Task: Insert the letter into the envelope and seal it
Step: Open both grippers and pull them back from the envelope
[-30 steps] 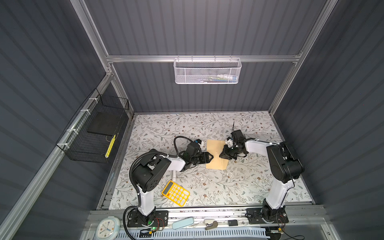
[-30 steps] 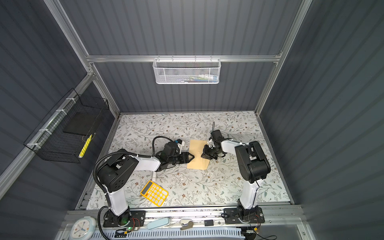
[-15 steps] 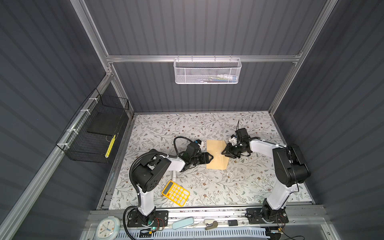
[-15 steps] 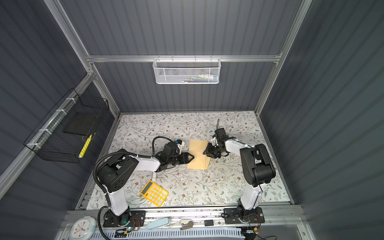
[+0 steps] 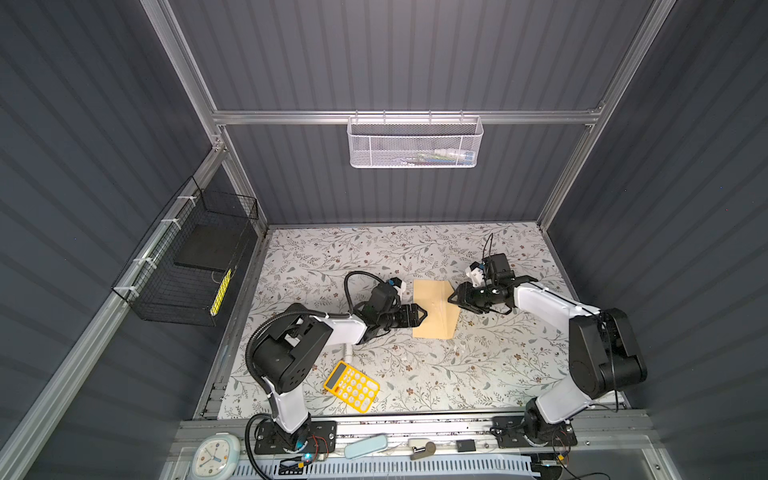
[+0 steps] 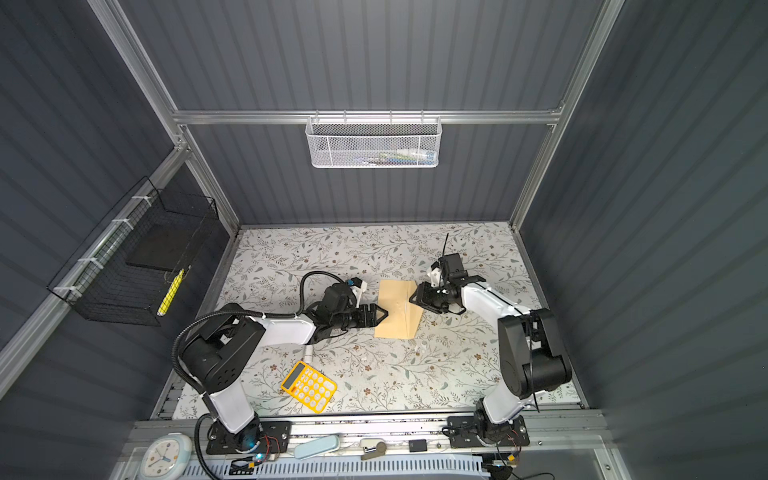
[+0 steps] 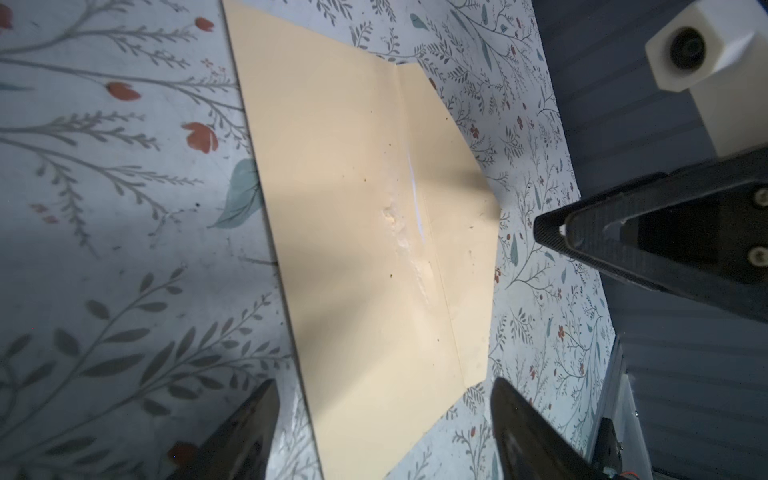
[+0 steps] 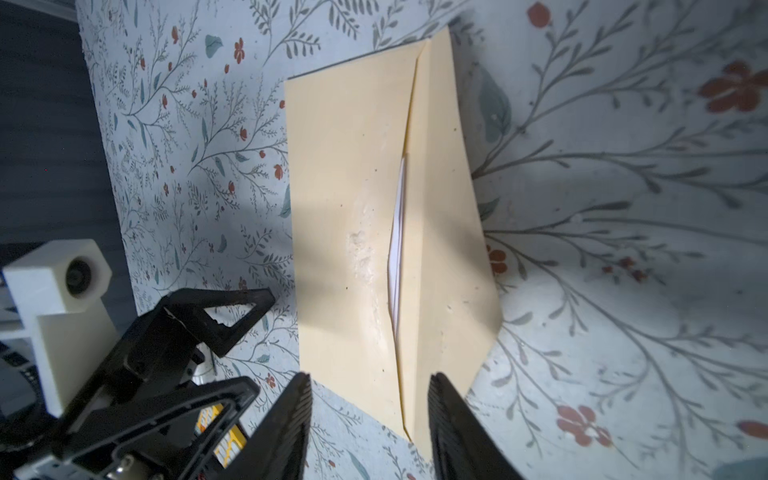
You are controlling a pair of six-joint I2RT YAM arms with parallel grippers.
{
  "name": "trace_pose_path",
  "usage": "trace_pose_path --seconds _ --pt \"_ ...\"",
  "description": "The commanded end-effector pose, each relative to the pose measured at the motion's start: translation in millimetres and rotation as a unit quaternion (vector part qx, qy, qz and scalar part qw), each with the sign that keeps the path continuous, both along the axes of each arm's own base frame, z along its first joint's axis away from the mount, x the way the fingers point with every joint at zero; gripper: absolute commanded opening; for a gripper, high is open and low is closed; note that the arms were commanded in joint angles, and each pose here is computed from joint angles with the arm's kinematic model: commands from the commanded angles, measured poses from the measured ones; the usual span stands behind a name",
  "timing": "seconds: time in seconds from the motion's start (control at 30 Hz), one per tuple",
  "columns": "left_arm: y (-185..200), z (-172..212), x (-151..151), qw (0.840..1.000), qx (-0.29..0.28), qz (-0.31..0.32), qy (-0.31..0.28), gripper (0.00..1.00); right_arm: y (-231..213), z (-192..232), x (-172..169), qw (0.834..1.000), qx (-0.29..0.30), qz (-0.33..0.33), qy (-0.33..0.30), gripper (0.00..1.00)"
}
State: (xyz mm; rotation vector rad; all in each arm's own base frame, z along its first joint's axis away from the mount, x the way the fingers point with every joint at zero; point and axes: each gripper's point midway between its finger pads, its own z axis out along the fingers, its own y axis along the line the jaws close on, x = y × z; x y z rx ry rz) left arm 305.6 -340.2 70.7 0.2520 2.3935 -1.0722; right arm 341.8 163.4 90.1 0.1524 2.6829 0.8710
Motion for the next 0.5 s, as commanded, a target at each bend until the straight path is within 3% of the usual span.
trace_pose_path --seconds 0.0,0.13,0.37,0.47 --pt "6.1 30.5 5.4 0.999 0.027 0.002 -0.040 0.83 -3.4 12.1 -8.0 0.999 -0.002 0.017 -0.034 0.60" --pt "24.9 60.7 7.2 0.994 0.073 0.015 -0.077 0.87 -5.0 45.8 -15.1 0.993 0.010 0.025 -0.116 0.78" --pt "72.8 109.1 1.3 0.979 0.147 0.058 -0.128 0.95 -14.6 95.6 -29.6 0.976 0.004 0.024 -0.217 0.98" --pt "93.9 122.1 -5.6 0.971 0.180 0.074 -0.135 0.97 -16.5 113.4 -39.1 0.968 0.007 0.027 -0.249 0.99"
